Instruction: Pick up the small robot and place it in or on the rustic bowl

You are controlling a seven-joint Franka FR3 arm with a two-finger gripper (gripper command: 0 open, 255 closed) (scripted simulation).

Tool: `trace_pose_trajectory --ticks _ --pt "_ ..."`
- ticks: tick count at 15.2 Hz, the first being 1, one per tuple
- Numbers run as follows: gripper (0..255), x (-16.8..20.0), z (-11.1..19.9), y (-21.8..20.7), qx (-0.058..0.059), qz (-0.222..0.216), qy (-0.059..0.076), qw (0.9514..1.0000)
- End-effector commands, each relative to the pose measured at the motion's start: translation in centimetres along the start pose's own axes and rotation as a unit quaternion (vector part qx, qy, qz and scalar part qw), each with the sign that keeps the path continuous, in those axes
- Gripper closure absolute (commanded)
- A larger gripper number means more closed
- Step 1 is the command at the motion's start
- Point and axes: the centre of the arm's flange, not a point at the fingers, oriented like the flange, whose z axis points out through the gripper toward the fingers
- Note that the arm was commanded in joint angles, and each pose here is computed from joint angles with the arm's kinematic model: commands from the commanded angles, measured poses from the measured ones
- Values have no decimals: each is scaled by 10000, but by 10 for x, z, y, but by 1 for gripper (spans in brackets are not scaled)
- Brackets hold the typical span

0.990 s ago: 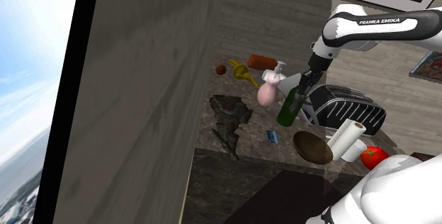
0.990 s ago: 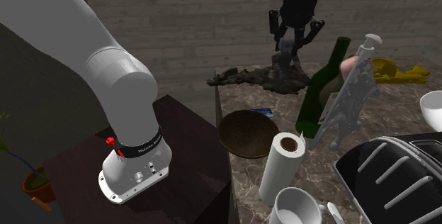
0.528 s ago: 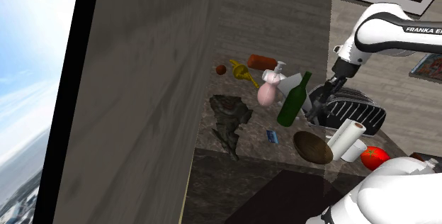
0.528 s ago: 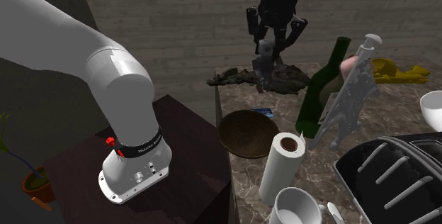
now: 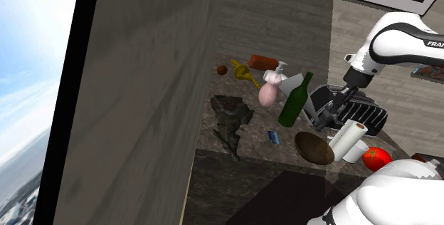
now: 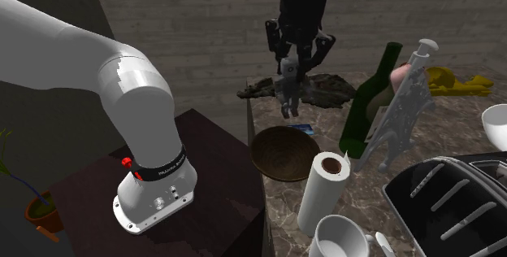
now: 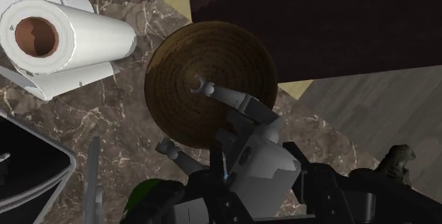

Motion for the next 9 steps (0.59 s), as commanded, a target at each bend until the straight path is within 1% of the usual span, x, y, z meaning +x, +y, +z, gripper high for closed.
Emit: trace_pose_trajectory --ticks 1,9 --pt "255 0 11 1 -1 0 2 10000" --pt "255 1 53 3 -1 0 2 10000"
